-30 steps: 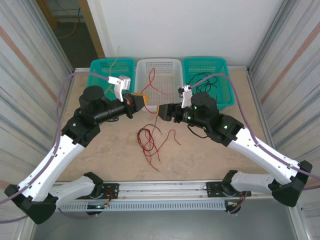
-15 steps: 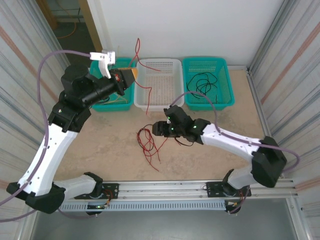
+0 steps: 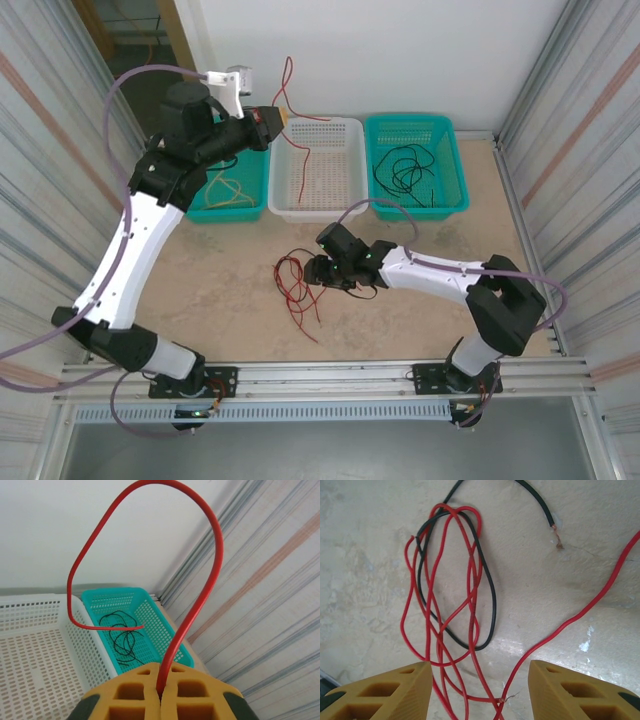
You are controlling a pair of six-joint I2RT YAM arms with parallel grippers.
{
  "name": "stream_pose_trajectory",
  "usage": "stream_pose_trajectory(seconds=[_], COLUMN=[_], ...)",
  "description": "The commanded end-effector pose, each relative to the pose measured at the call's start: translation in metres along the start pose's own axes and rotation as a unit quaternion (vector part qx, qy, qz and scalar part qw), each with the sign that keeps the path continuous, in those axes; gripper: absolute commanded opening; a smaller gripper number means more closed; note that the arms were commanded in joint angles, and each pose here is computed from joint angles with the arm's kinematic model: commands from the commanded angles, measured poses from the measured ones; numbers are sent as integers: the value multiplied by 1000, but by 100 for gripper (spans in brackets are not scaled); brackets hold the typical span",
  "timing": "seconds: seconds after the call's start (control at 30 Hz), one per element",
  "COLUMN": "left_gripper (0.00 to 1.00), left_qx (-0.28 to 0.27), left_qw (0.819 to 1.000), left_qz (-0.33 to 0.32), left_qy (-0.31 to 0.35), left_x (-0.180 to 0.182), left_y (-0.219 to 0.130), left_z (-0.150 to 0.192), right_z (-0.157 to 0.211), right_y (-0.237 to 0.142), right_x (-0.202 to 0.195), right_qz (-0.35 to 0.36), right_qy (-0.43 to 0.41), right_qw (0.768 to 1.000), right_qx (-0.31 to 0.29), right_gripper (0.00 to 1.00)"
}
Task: Untangle the cables
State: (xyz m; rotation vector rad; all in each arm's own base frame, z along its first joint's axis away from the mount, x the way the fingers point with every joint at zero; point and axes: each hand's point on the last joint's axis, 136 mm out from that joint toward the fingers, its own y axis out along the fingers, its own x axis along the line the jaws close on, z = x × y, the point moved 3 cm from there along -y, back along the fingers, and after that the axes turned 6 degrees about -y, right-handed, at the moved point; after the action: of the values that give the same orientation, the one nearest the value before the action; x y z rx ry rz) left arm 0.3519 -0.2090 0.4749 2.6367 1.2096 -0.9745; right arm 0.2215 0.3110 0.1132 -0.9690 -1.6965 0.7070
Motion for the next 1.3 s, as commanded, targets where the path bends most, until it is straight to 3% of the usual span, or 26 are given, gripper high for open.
stream_pose_trajectory(seconds=[0.0, 0.3, 0.47, 0.77, 0.83, 0.97, 1.13, 1.27], left_gripper=[0, 0, 0, 59, 67, 71, 65, 61], left_qx=[-3, 38, 54, 84, 84, 77, 67, 84], left_qw=[1000, 998, 996, 988, 989, 990, 989, 987], left_qz=[-16, -42, -63, -117, -107, -108, -119, -126], left_qy=[-14, -24, -36, -62, -61, -54, -49, -57], left_x=[18, 59, 86, 118, 113, 105, 89, 90], left_y=[20, 79, 113, 138, 135, 115, 65, 18], left_z=[-5, 14, 22, 36, 36, 33, 39, 79], right_z=[6, -11, -16, -18, -21, -28, -32, -32], right_y=[1, -56, -76, -105, -109, -112, -109, -91], right_x=[-9, -34, -21, -15, -15, -15, -6, 6], right_qz=[25, 185, 172, 94, 69, 39, 26, 3], right_qy=[21, 0, -48, -54, -56, -54, -70, -86], right_qw=[999, 978, 970, 976, 978, 982, 984, 989], right_qx=[5, -98, -163, -191, -188, -176, -161, -122], right_gripper=[53, 69, 72, 71, 71, 70, 69, 68])
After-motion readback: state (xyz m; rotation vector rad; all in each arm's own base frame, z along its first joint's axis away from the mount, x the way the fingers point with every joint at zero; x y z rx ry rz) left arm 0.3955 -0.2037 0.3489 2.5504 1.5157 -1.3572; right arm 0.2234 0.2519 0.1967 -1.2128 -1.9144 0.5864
